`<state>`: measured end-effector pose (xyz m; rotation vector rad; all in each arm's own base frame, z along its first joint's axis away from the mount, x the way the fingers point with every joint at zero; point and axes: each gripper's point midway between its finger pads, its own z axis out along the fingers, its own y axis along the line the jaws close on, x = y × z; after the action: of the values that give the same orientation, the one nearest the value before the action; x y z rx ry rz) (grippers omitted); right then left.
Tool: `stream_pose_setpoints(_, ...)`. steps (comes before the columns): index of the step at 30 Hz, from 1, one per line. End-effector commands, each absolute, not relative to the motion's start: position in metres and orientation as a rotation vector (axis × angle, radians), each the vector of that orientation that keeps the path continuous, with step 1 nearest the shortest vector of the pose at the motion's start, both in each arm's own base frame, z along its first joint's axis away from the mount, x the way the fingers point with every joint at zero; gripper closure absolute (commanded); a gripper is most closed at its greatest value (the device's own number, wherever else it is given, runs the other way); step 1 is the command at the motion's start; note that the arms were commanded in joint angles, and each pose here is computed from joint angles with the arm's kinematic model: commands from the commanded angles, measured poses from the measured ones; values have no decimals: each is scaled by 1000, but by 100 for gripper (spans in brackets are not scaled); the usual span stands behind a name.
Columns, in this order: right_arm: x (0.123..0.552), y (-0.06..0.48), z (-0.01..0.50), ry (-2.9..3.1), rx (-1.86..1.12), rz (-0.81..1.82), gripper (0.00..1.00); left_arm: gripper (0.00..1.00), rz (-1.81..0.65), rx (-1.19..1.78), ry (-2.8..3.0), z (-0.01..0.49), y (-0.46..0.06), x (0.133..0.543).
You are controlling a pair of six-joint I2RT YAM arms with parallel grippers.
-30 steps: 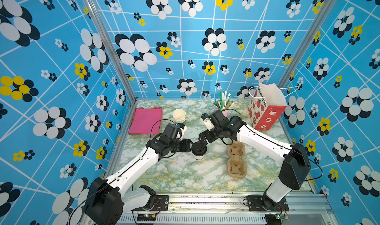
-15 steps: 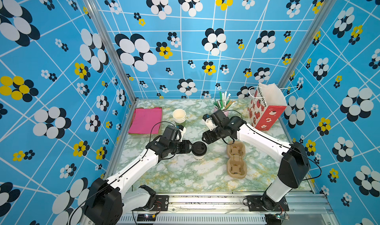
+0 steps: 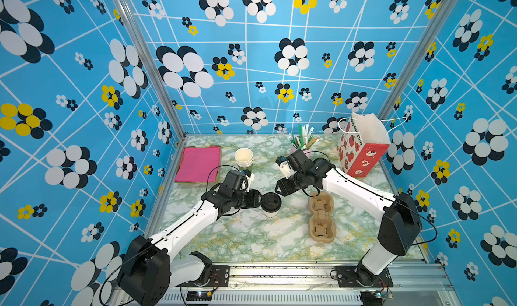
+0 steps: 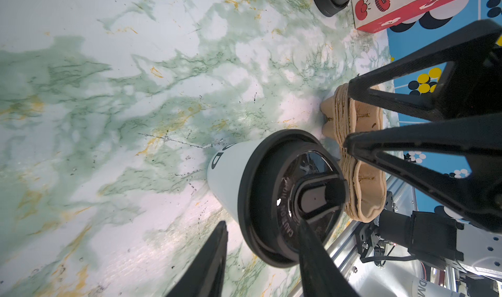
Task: Pack a coffee takeout order
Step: Close the lid on the coffee cup.
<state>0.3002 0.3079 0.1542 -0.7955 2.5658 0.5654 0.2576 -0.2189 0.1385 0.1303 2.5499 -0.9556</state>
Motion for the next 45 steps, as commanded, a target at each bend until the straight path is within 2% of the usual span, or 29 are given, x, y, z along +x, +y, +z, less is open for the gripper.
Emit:
stream_pose_setpoints(1, 296, 307, 142, 2607, -821, 578, 44, 56, -953, 149, 2558, 138, -218, 257)
stream_pose_setpoints(16, 281, 303, 119, 2668, -927, 493, 45, 56, -925, 169, 2596, 128, -219, 256)
stream_pose_setpoints(18, 279, 302, 117, 2675, -939, 482, 45, 60, -916, 176, 2603, 127, -220, 255)
stream_pose_setpoints(34, 256, 275, 83, 2778, -1017, 304, 45, 64, -765, 153, 2703, 99, -203, 245)
stream_pose_setpoints(45, 251, 281, 81, 2782, -991, 366, 46, 65, -787, 145, 2708, 96, -206, 245)
